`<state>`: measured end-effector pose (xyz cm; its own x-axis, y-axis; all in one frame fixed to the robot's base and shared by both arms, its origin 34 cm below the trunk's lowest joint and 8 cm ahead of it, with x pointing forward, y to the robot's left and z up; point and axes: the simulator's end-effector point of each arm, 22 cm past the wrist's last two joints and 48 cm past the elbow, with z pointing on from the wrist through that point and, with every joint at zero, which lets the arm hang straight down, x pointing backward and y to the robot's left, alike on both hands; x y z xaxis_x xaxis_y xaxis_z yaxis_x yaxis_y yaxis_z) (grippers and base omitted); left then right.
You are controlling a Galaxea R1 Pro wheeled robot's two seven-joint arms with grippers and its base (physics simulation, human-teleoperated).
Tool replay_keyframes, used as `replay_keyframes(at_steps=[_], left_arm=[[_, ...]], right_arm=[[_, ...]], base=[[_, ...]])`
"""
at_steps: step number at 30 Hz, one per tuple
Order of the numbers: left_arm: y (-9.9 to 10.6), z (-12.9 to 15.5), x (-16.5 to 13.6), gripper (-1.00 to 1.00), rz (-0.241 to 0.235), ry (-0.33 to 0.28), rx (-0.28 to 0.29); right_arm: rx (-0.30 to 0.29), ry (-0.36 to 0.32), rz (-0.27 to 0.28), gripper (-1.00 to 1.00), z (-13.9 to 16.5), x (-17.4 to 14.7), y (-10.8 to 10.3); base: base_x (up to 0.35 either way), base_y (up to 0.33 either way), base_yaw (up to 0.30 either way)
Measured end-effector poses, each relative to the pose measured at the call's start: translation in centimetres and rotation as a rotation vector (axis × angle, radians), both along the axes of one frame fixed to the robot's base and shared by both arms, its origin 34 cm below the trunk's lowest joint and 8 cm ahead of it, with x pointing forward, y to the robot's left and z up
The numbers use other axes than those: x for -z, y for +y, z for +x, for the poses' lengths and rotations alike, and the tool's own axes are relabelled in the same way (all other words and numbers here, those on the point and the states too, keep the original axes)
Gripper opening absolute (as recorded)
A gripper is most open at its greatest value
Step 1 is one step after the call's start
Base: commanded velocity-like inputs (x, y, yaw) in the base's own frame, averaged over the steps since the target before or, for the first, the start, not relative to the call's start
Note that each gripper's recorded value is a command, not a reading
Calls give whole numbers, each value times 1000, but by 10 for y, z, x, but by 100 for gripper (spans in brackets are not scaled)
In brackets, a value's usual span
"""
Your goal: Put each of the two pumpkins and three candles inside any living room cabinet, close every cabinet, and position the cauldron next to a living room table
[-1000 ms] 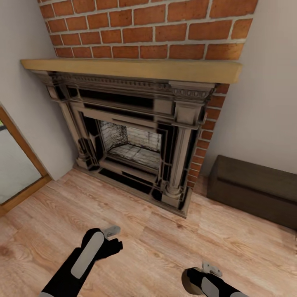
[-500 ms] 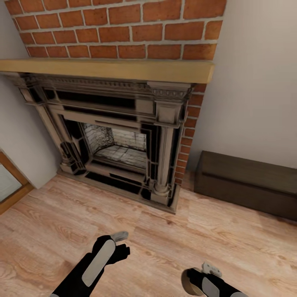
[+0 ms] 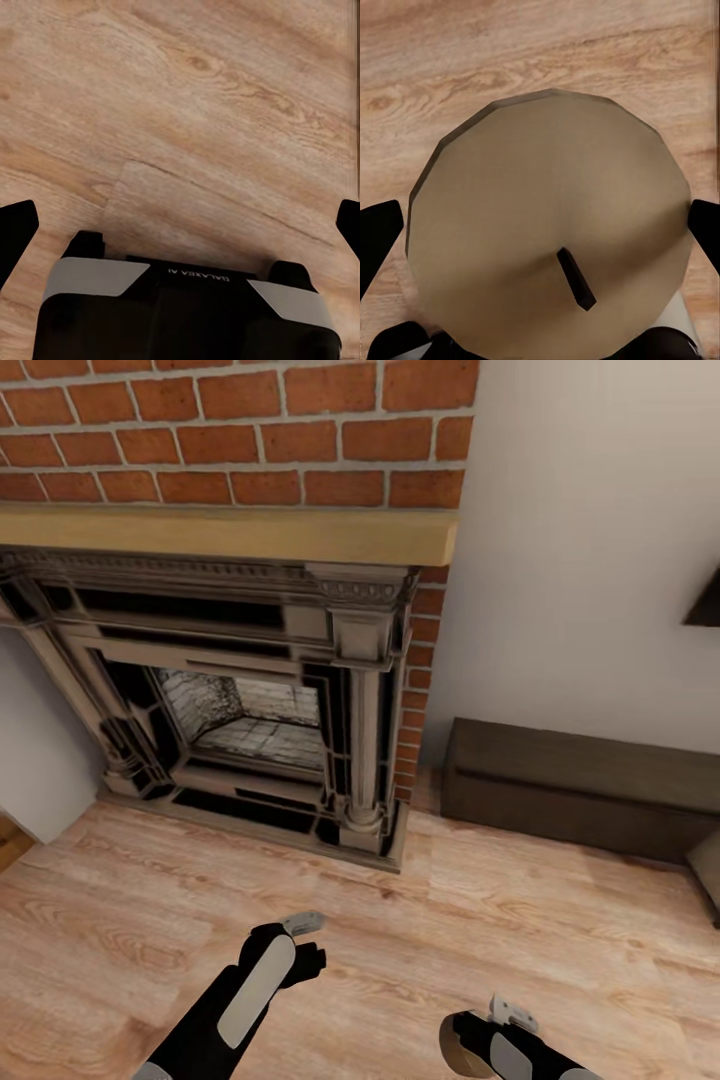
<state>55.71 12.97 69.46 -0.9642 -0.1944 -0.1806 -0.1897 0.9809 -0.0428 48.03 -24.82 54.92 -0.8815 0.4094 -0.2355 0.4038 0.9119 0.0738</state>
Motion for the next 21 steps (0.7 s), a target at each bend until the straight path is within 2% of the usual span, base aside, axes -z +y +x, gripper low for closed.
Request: replay_keyframes(at_steps=[7,9,11,13,16,21], left_arm=[[-4,-3,-7,100,-3,6,8],[-5,-2,-10,100,-5,3,11],[-7,14,-22,100,-7,-22,18],[-6,18,-25,100,-5,-24,20],[-5,12,-20,100,5,1,26],[-2,5,-17,100,17,26,29]], right_arm=[[1,6,2,-100,-3,-7,0],[14,9,6,-100,-5,-8,0],[61,15,19,-100,-8,-10,-2],[94,20,23,-100,-10,-11,-7],[115,24,15,-100,-13,-13,-18],[125,30,11,-100,-16,-17,-24]], base=[[0,0,-231],[0,0,-217],[0,0,-210],[0,0,-198],[0,0,-179],[0,0,-169]])
